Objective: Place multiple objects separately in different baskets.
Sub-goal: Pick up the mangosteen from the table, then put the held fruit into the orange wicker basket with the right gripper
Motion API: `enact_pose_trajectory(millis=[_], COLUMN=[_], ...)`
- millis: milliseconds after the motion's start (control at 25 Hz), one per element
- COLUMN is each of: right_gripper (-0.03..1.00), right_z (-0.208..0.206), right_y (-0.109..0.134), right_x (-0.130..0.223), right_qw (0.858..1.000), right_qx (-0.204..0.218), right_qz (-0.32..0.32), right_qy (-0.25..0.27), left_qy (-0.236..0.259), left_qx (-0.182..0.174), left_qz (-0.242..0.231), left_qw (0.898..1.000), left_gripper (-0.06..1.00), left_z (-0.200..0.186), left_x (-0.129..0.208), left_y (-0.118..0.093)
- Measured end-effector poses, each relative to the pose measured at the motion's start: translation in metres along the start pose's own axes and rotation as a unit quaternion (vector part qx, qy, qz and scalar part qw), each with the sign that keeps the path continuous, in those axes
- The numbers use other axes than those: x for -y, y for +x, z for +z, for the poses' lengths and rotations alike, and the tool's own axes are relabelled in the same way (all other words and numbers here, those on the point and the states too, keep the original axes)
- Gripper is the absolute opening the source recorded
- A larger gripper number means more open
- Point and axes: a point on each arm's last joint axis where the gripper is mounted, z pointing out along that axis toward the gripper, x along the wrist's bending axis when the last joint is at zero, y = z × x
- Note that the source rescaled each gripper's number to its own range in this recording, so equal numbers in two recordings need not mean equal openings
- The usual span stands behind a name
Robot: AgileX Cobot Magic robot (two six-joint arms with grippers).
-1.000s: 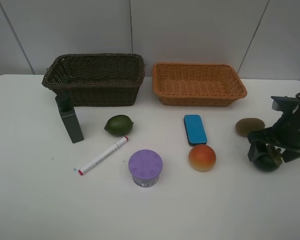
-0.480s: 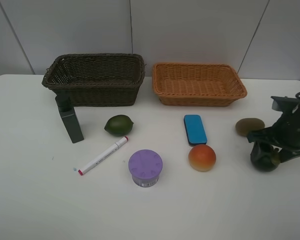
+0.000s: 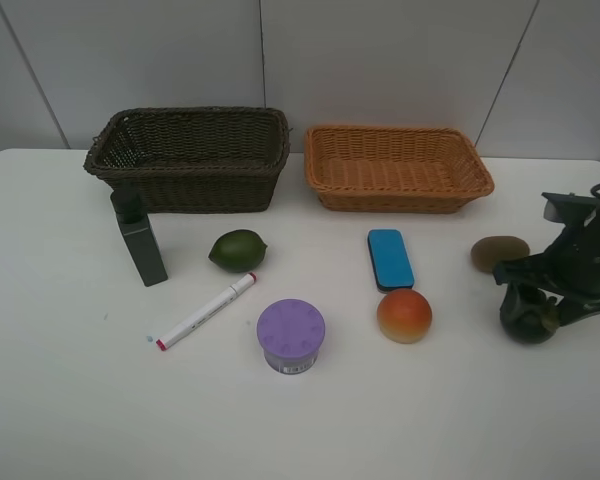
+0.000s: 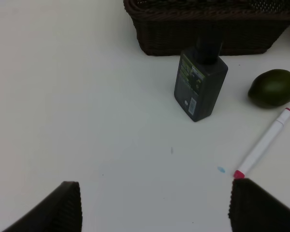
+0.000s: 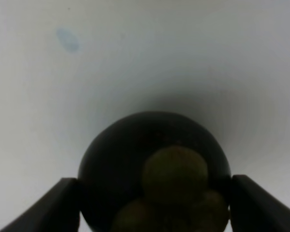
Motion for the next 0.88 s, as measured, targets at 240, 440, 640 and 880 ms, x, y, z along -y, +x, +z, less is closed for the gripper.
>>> enact_pose_trajectory(millis=[240, 440, 640, 880], right_gripper=[0.39, 0.39, 0.39, 0.39], right_z=[-0.002, -0.023, -0.057, -0.107], right_y=[0.0, 0.001, 0.003, 0.005], right_x=[-0.001, -0.015, -0.041, -0.08], right_qw=[1.0, 0.999, 1.0, 0.998], right_qx=[0.0, -0.001, -0.003, -0.005], right_qz=[0.0, 0.002, 0.0, -0.003], right_qy=[0.01, 0.037, 0.024, -0.063], left_qy=[0.0, 0.0, 0.0, 0.0], left_qx=[0.0, 0.0, 0.0, 0.0], left_qz=[0.0, 0.0, 0.0, 0.0], left_qw=[1.0, 1.0, 1.0, 1.0], left_gripper=[0.82, 0.82, 0.82, 0.82], left_z=[0.0, 0.0, 0.0, 0.0], left_x=[0.0, 0.0, 0.0, 0.0], left_y=[0.0, 0.0, 0.0, 0.0])
